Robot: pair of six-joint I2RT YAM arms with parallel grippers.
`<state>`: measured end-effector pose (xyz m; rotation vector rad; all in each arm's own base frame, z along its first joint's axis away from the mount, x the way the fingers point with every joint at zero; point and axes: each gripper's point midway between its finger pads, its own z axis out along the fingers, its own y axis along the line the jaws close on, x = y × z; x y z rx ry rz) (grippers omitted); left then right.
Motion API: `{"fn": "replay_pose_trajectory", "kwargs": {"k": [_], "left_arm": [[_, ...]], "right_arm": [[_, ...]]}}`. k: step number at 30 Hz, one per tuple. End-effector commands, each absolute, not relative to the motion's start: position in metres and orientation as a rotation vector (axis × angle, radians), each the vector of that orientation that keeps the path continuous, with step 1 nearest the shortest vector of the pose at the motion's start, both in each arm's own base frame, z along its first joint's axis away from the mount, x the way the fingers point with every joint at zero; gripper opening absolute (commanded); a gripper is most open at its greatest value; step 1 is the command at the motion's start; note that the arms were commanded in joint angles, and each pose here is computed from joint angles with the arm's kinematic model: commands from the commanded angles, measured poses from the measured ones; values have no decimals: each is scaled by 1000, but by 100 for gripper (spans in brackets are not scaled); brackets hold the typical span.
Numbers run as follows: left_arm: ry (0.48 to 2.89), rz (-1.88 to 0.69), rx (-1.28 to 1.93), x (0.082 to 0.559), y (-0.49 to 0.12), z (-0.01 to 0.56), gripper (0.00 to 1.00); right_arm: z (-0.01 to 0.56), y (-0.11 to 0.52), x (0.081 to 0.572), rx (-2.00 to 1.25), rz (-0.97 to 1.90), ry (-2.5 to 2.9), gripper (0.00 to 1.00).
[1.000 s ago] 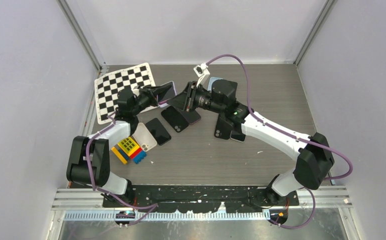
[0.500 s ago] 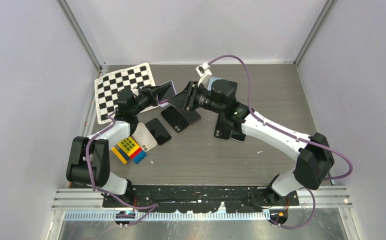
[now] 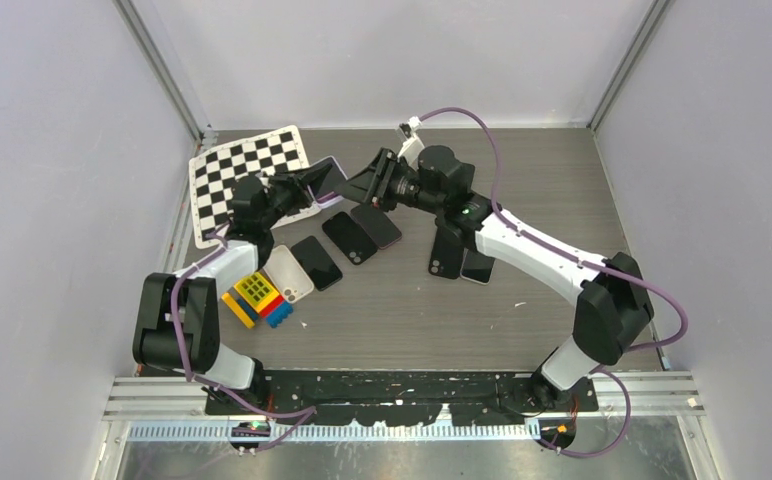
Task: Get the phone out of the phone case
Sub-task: Remove the phone case from the phone.
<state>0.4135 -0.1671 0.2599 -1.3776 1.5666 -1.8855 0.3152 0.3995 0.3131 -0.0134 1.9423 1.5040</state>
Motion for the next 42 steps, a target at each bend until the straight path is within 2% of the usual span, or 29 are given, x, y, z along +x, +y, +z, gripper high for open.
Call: {"fn": "replay_pose_trajectory", "kwargs": {"k": [1, 7, 11, 18, 22, 23, 25, 27, 31, 35, 38, 42], "left_arm": [[1446, -2152, -1001, 379, -182, 375, 0], [1425, -2146, -908, 376, -183, 392, 0], [1464, -2118, -738, 367, -193, 406, 0], [1646, -1855, -453, 341, -219, 395, 0], [1639, -1813, -364, 333, -219, 401, 0], [1644, -1810, -354, 331, -219, 402, 0], [1653, -1795, -343, 331, -219, 401, 0], [1667, -1770, -331, 330, -219, 400, 6], [1690, -1710, -305, 330, -216, 398, 40], [1688, -1679, -282, 331, -214, 397, 65], [1689, -1658, -266, 333, -211, 393, 75], [1677, -1635, -254, 333, -203, 393, 79]], "right_arm": [[262, 389, 342, 150, 1349, 2099, 41], [256, 395, 349, 197, 1375, 2125, 42], [261, 403, 350, 181, 1429, 2112, 43], [278, 416, 349, 160, 1536, 2086, 41], [294, 417, 347, 135, 1605, 2000, 27], [295, 414, 347, 141, 1615, 1982, 17], [307, 407, 351, 151, 1640, 1926, 4], [316, 398, 355, 167, 1660, 1880, 1], [354, 378, 356, 130, 1731, 1716, 1], [388, 363, 348, 85, 1760, 1605, 1], [406, 352, 346, 88, 1777, 1550, 1], [421, 339, 345, 119, 1811, 1502, 1]]}}
